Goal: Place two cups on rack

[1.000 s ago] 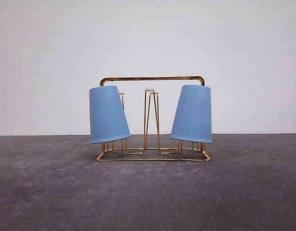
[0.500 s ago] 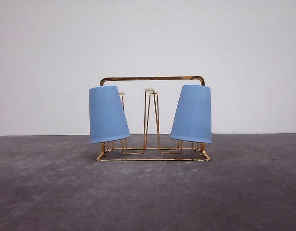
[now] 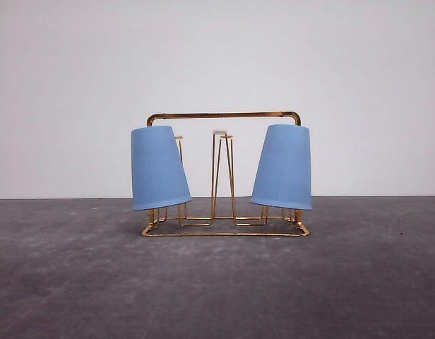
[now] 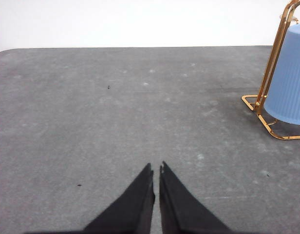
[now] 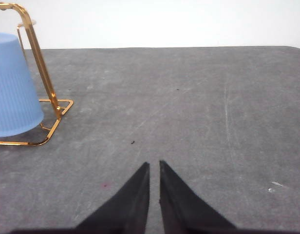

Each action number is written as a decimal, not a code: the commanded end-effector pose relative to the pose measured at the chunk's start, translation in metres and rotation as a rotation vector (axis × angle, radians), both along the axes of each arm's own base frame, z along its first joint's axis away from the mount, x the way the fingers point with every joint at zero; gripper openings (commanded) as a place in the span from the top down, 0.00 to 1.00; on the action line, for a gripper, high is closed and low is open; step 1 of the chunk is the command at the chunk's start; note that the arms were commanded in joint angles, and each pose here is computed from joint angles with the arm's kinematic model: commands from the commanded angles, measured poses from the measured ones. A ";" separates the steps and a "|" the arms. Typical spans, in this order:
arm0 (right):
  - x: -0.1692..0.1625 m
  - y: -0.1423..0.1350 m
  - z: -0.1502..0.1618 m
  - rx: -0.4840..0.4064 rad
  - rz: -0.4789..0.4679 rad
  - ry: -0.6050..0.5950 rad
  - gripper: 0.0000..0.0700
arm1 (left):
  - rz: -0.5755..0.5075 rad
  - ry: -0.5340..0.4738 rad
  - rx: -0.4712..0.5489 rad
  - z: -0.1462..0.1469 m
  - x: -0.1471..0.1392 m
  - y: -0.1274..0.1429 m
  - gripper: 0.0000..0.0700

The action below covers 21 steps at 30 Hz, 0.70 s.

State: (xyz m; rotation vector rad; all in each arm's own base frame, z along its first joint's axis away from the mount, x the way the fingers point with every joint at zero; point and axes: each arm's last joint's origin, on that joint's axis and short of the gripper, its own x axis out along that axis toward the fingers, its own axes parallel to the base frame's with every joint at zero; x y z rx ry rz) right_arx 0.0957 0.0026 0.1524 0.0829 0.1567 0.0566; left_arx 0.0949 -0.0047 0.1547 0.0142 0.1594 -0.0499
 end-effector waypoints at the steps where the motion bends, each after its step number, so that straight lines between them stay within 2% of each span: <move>1: 0.000 0.000 0.000 0.010 -0.002 -0.005 0.95 | 0.000 0.017 0.004 -0.005 0.001 0.000 1.00; 21: 0.000 0.000 0.000 0.010 -0.002 -0.005 0.95 | 0.000 0.017 0.004 -0.005 0.001 0.000 1.00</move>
